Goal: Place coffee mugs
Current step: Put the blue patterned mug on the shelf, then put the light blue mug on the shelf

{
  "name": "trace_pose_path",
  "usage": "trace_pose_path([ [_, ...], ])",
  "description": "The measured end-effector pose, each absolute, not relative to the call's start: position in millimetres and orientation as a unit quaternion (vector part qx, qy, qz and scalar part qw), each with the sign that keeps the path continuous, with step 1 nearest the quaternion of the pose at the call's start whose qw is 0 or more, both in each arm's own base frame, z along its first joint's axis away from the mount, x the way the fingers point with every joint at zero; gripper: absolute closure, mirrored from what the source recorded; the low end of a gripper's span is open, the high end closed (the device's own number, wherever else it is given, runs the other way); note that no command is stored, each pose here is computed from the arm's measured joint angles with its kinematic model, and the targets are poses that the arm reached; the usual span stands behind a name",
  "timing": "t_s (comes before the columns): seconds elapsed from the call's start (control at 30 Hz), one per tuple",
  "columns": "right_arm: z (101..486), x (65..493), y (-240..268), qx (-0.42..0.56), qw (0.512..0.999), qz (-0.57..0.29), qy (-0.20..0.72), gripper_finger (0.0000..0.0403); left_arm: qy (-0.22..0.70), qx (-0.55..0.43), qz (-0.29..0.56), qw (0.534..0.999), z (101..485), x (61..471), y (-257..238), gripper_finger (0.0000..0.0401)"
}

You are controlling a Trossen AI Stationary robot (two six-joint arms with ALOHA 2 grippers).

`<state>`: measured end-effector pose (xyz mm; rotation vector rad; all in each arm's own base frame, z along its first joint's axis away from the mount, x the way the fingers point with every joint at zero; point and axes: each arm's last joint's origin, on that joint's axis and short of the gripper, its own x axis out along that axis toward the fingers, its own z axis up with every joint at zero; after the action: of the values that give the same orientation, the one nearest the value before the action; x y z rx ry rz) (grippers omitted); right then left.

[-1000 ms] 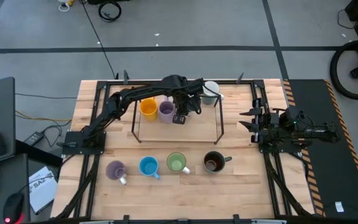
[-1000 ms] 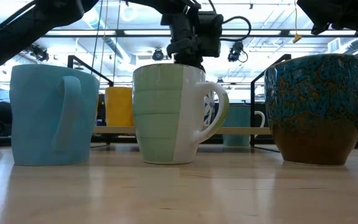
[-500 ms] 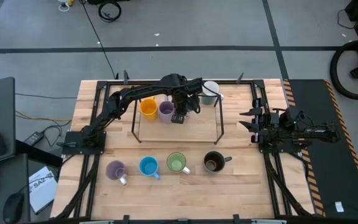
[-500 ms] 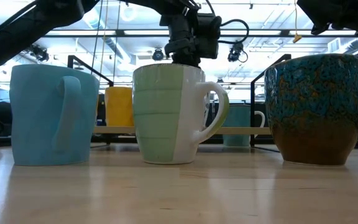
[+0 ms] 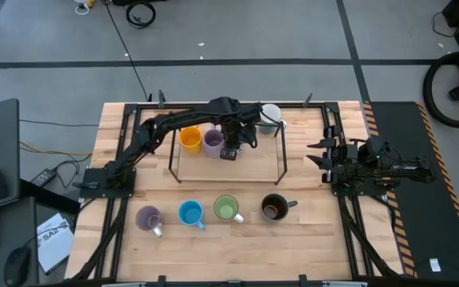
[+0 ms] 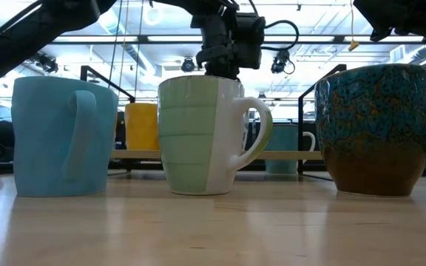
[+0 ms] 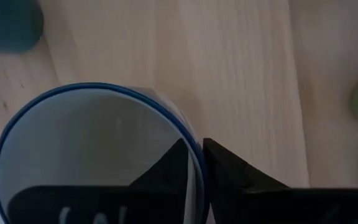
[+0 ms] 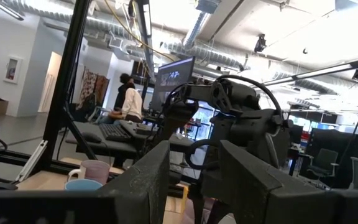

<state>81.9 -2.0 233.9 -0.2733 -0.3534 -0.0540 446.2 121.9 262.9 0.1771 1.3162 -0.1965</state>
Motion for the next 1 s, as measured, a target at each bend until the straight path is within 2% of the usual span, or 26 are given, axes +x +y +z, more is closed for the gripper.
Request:
trace_pose_path([
  [0.2,234,82,-2,-0.136,0.975,-0.027,-0.175,0.0259,0.614,0.088,-0.100,0.778,263,447,114,0.0334],
  [0.57,234,82,-2,-0.136,0.975,-0.027,-0.176,0.0259,0.626,0.097,-0.073,0.771,262,447,111,0.0252],
  [1.0,234,82,-2,-0.135,0.975,-0.027,-0.177,0.0259,0.633,0.094,-0.060,0.766,272,443,108,0.0245],
])
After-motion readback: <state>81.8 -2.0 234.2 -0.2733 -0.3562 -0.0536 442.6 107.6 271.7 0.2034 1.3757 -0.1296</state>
